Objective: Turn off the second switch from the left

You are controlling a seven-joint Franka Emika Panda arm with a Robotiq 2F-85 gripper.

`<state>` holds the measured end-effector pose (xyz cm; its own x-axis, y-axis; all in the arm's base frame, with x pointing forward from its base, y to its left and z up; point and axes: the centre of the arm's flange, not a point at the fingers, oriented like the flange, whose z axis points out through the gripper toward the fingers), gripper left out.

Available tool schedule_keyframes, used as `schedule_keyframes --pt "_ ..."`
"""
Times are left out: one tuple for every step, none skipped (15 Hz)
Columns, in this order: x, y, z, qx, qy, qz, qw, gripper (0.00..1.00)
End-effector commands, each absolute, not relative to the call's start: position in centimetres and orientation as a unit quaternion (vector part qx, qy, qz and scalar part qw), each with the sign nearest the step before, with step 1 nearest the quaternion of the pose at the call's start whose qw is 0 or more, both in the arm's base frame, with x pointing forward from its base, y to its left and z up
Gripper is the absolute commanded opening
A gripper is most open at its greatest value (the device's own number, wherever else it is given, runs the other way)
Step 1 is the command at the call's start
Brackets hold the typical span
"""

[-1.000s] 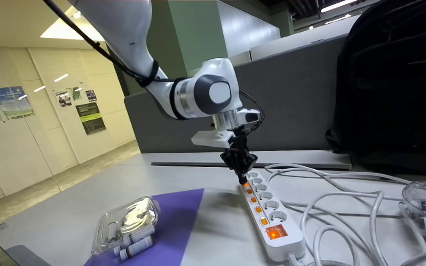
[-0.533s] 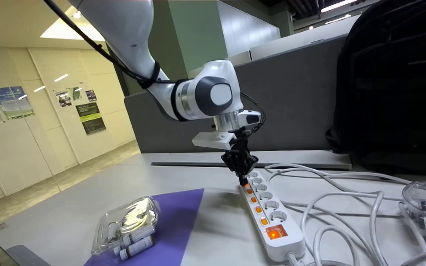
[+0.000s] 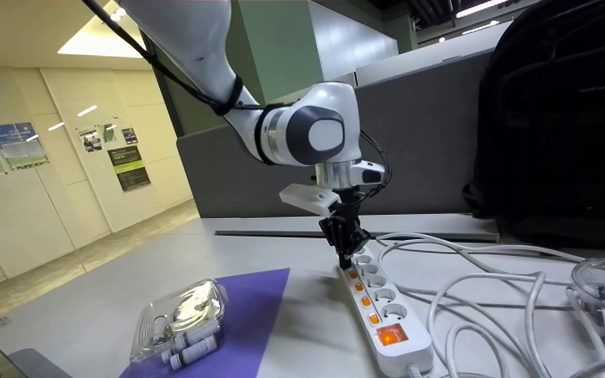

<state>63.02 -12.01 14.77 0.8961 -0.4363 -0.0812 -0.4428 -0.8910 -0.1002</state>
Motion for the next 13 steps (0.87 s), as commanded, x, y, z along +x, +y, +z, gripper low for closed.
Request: schedule_keyframes --pt "62.3 -14.7 12.4 -0.958 0.266 0.059 0.089 0.0" --pt "62.1 -15.1 12.2 -0.956 0.273 0.061 0.092 0.0" --pt "61.9 -15.3 12.2 -0.954 0.277 0.063 0.094 0.0" --pt "61.9 -15.4 12.3 -0.953 0.278 0.064 0.098 0.0" --pt "61.8 -15.1 12.7 -0.954 0.275 0.063 0.099 0.0" --pt "61.8 -14.6 13.4 -0.957 0.268 0.057 0.097 0.0" --pt "61.8 -14.1 14.0 -0.96 0.26 0.052 0.093 0.0" --pt "61.8 -13.3 15.1 -0.963 0.251 0.043 0.088 0.0" --pt "61.8 -12.6 16.0 -0.966 0.244 0.036 0.082 0.0" --pt "61.8 -11.6 17.2 -0.969 0.234 0.026 0.074 0.0" --pt "61.8 -10.6 18.2 -0.972 0.227 0.015 0.063 0.04" --pt "61.9 -9.6 19.4 -0.973 0.226 0.001 0.057 0.13" --pt "61.9 -8.7 20.5 -0.974 0.222 -0.013 0.049 0.24"
